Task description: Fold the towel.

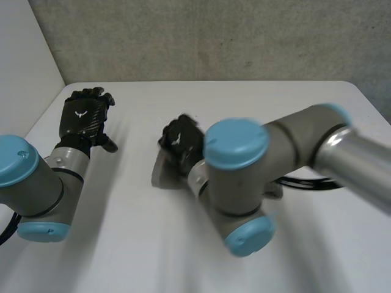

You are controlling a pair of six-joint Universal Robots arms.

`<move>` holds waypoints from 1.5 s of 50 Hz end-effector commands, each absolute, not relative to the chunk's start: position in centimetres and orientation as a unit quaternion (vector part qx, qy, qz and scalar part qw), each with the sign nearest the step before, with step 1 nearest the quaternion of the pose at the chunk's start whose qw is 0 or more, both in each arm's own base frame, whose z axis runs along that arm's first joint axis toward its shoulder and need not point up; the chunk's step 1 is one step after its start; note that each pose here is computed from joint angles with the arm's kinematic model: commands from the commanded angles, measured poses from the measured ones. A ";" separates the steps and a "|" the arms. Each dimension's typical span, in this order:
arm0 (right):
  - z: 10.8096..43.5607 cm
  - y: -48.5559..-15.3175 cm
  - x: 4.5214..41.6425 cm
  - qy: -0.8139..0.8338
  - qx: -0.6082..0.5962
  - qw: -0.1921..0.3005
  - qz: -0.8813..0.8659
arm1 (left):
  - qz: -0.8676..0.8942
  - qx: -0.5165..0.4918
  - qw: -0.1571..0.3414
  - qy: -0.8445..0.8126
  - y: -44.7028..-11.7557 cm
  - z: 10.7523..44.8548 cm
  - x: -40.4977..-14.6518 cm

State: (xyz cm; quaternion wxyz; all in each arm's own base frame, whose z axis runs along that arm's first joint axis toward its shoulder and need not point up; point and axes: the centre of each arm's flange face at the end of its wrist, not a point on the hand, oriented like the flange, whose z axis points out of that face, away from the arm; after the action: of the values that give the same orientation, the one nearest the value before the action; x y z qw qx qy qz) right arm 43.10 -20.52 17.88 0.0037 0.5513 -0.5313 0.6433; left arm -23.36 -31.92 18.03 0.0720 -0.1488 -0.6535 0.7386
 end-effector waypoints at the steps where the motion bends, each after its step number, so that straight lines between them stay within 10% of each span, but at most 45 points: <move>1: 16.1 -22.7 41.5 -0.585 0.532 0.064 0.610 | 0.737 -0.151 0.072 -0.655 -31.9 17.8 -23.4; 11: 19.9 -26.4 33.5 -0.686 0.413 0.021 0.599 | 0.733 -0.159 0.079 -0.657 -31.5 17.4 -24.0; 22: 14.3 -26.8 24.4 -0.780 0.340 -0.058 0.522 | 0.724 -0.187 0.107 -0.655 -29.5 17.0 -26.3; 43: 12.7 -27.7 24.1 -0.798 0.244 -0.141 0.533 | 0.719 -0.192 0.111 -0.658 -29.1 16.6 -26.7; 67: 13.5 -26.9 23.3 -0.781 0.264 -0.114 0.554 | 0.730 -0.188 0.110 -0.648 -29.1 17.1 -26.7; 75: 16.5 -27.6 19.4 -0.766 0.350 -0.014 0.538 | 0.750 -0.185 0.123 -0.624 -28.5 19.7 -27.2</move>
State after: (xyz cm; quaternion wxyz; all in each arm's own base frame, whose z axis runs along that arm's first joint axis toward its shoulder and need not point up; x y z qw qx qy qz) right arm 21.31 -27.39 14.65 -0.0707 0.2962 -0.7772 0.5507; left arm -26.77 -29.00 17.64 0.1136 -0.1868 -0.6433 0.7338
